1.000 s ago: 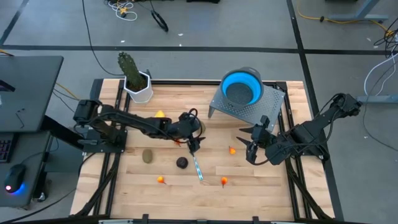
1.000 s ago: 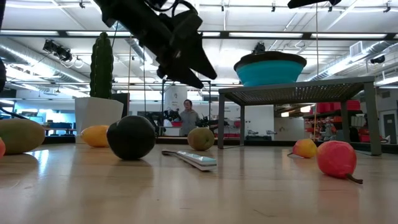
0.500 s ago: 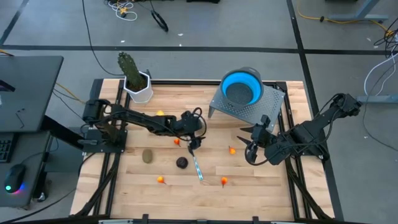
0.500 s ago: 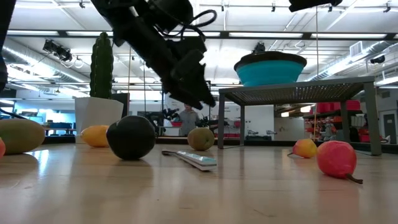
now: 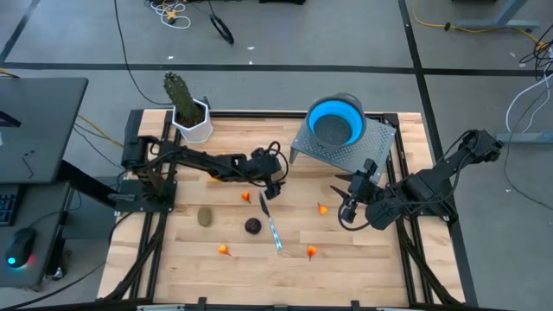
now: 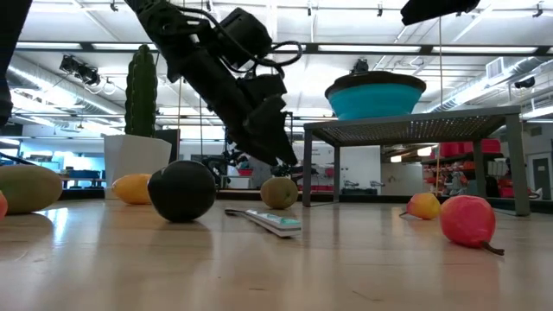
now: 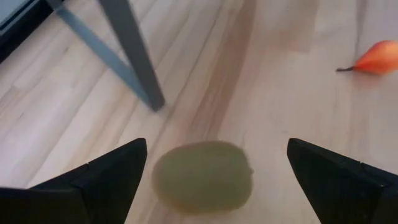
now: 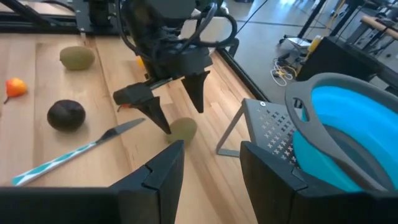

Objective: Pick & Place Fruit
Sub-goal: Put the brown kiwi in the blue strainer bowl on the shelf

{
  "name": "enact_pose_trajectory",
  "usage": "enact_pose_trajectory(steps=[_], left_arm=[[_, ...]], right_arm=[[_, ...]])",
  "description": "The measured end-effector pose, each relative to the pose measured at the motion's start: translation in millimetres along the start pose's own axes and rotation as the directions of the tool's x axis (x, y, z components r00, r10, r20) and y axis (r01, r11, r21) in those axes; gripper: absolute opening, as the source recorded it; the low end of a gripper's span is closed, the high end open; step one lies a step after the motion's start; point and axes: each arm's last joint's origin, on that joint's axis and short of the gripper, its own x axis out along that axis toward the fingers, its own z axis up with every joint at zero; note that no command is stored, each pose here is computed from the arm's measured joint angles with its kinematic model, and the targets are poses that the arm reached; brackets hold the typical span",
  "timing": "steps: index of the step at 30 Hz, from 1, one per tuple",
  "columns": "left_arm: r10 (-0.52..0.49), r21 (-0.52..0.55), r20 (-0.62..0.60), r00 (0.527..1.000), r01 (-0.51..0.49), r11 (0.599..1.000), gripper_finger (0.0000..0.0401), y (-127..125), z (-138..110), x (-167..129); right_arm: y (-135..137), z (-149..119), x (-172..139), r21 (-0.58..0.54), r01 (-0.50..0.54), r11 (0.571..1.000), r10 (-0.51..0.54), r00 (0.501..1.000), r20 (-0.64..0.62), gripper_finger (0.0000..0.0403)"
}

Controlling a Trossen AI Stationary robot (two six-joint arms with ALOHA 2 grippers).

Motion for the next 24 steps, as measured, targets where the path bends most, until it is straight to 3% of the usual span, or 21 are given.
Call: enact_pose_trajectory(steps=[9, 18, 24], left_arm=[[-0.026, -0.013, 0.017, 1.000, 0.026, 1.000, 0.0400, 0.8, -12.7, 16.3], [0.064, -0.002, -0.039, 0.997, -0.064, 0.998, 0.0400, 2.1, -31.7, 37.1], [0.058, 0.000, -0.029, 0.998, -0.058, 0.998, 0.0396, 2.1, -29.7, 36.8]], right_arm=[[-0.2, 0.1, 0.0, -0.007, 0.007, 1.000, -0.007, 1.000, 0.004, 0.0167], [-0.5, -0.1, -0.1, -0.015, 0.008, 1.000, -0.008, 1.000, 0.002, 0.0167], [-0.5, -0.2, -0.1, -0.019, 0.008, 1.000, -0.008, 1.000, 0.001, 0.0167]])
